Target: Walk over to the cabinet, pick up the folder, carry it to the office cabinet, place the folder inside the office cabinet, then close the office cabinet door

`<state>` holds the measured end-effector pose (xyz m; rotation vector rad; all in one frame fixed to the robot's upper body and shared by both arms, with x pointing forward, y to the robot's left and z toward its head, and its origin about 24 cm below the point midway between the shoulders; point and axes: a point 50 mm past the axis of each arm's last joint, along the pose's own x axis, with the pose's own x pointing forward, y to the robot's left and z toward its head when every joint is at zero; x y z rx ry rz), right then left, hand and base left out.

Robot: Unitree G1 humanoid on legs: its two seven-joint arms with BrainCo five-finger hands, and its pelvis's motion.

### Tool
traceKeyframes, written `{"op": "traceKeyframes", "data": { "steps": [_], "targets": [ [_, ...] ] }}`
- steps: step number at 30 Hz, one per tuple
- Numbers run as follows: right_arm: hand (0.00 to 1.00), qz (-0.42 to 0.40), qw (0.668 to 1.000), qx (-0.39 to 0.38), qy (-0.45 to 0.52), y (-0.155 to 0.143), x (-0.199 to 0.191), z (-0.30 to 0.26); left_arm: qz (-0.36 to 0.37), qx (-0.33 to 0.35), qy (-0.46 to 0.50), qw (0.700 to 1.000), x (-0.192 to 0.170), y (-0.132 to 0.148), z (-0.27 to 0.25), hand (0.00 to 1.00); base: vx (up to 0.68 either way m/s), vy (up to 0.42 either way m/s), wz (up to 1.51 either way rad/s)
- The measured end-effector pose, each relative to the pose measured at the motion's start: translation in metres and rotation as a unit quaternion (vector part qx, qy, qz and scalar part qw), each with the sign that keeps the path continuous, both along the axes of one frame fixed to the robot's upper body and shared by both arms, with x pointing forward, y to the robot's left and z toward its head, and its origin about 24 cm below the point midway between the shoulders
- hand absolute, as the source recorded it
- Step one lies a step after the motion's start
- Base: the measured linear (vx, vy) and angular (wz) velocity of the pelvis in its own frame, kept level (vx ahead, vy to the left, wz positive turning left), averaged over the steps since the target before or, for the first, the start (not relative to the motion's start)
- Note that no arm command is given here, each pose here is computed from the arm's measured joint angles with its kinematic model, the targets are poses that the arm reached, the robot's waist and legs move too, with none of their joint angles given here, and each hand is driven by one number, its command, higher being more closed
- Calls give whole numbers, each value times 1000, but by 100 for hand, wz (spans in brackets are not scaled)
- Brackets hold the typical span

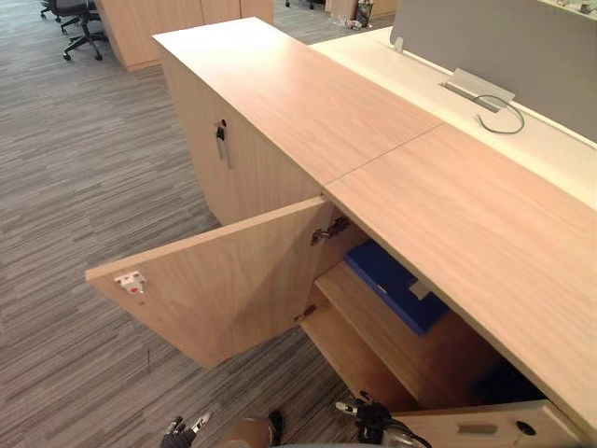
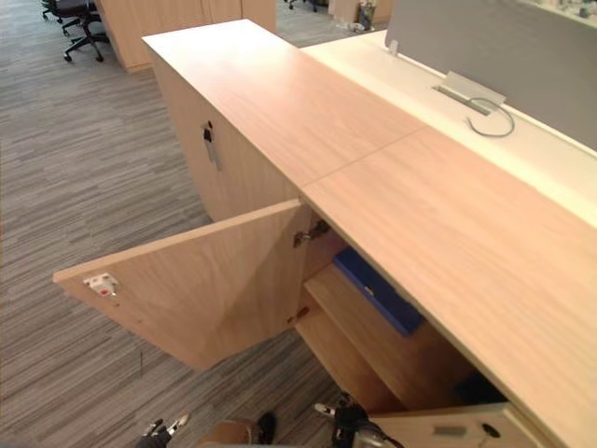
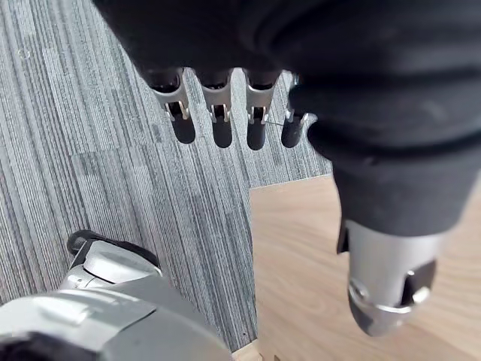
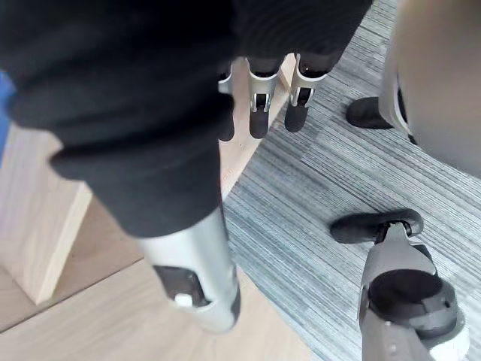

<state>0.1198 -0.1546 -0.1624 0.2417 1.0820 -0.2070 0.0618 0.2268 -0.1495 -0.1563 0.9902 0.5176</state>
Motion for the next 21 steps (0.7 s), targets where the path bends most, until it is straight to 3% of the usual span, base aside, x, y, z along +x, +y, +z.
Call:
{"op": "traceKeyframes", "data": {
  "steps": [6,17,21],
  "targets": [
    [0,-46,999,-7,15,-16,-13,-3,-13,-1,3,1000,1,4,0,0,9,-14,40],
    [0,-59,998,11,3,-6,-8,-1,-52,9,10,999,3,8,1,0,-11,-45,30],
    [0,-60,998,5,-2,-10,-4,0,-27,3,-26,999,10,5,7,0,-147,-24,-5]
  ]
}}
